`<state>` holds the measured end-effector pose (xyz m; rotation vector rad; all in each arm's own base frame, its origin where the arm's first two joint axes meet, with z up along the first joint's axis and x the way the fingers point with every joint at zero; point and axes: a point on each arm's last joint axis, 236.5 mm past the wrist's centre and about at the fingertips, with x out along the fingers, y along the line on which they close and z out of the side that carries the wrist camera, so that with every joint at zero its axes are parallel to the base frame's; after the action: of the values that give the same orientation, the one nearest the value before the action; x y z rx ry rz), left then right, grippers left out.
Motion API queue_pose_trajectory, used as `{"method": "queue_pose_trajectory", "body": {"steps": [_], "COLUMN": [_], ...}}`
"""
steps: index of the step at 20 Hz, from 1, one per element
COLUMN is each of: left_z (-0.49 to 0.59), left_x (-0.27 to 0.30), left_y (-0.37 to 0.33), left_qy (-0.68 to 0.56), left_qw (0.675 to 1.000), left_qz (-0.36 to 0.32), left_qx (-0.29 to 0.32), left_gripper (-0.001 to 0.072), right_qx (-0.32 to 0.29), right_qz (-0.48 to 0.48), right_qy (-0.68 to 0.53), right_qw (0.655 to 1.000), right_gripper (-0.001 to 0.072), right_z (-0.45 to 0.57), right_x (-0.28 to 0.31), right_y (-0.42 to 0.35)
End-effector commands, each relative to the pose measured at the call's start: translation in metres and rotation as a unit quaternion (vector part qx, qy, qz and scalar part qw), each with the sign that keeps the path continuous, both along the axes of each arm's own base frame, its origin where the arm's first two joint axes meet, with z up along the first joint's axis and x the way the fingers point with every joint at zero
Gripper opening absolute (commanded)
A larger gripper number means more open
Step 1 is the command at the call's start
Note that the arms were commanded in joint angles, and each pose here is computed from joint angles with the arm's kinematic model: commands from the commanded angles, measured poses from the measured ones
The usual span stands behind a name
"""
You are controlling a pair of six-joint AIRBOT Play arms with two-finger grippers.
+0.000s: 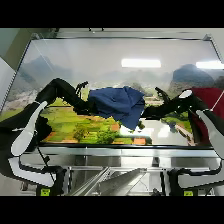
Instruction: Fold the shirts.
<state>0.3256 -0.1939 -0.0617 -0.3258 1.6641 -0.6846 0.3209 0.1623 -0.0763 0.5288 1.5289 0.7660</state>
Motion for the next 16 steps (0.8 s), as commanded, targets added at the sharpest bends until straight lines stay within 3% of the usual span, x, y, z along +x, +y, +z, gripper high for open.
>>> {"method": "queue_pose_trajectory", "body": {"steps": [1, 5, 6, 7, 8, 9, 10, 11, 12, 13, 14, 16], "left_z": [-0.025, -0.037, -0.039, -0.040, -0.039, -0.036, -0.034, -0.030, -0.026, -0.021, -0.013, 0.012], "left_x": [0.011, 0.022, 0.019, 0.019, 0.022, 0.027, 0.031, 0.035, 0.038, 0.040, 0.040, 0.045], "left_y": [-0.011, -0.021, -0.023, -0.026, -0.028, -0.028, -0.029, -0.028, -0.027, -0.026, -0.030, -0.037], "left_qy": [-0.026, -0.012, -0.002, -0.001, -0.007, -0.015, -0.022, -0.026, -0.029, -0.028, -0.026, -0.026], "left_qw": [1.000, 1.000, 1.000, 1.000, 1.000, 1.000, 1.000, 1.000, 0.999, 0.999, 0.999, 0.998], "left_qz": [0.009, -0.005, -0.014, -0.019, -0.019, -0.017, -0.017, -0.015, -0.014, -0.015, -0.018, -0.018], "left_qx": [0.011, 0.007, 0.006, 0.006, 0.006, 0.005, 0.004, 0.003, 0.000, -0.004, -0.015, -0.047], "left_gripper": [0.0701, 0.0700, 0.0609, 0.0362, 0.0186, 0.0171, 0.0170, 0.0168, 0.0167, 0.0085, 0.0016, 0.0016], "right_qx": [-0.024, -0.036, -0.036, -0.036, -0.034, -0.032, -0.029, -0.025, -0.017, -0.004, 0.005, 0.006], "right_qz": [0.003, 0.021, 0.027, 0.031, 0.035, 0.040, 0.044, 0.043, 0.041, 0.043, 0.040, 0.045], "right_qy": [-0.011, -0.010, -0.009, -0.008, -0.008, -0.008, -0.009, -0.009, -0.012, -0.023, -0.028, -0.040], "right_qw": [1.000, 0.999, 0.999, 0.999, 0.999, 0.999, 0.999, 0.999, 0.999, 0.999, 0.999, 0.998], "right_gripper": [0.0559, 0.0559, 0.0559, 0.0558, 0.0518, 0.0392, 0.0299, 0.0258, 0.0135, 0.0020, 0.0019, 0.0019], "right_z": [-0.022, -0.034, -0.035, -0.035, -0.035, -0.035, -0.034, -0.032, -0.030, -0.026, -0.022, -0.016], "right_x": [-0.007, -0.013, -0.016, -0.018, -0.020, -0.022, -0.024, -0.025, -0.023, -0.021, -0.017, -0.014], "right_y": [0.020, 0.041, 0.045, 0.048, 0.052, 0.056, 0.060, 0.065, 0.069, 0.073, 0.076, 0.077]}}
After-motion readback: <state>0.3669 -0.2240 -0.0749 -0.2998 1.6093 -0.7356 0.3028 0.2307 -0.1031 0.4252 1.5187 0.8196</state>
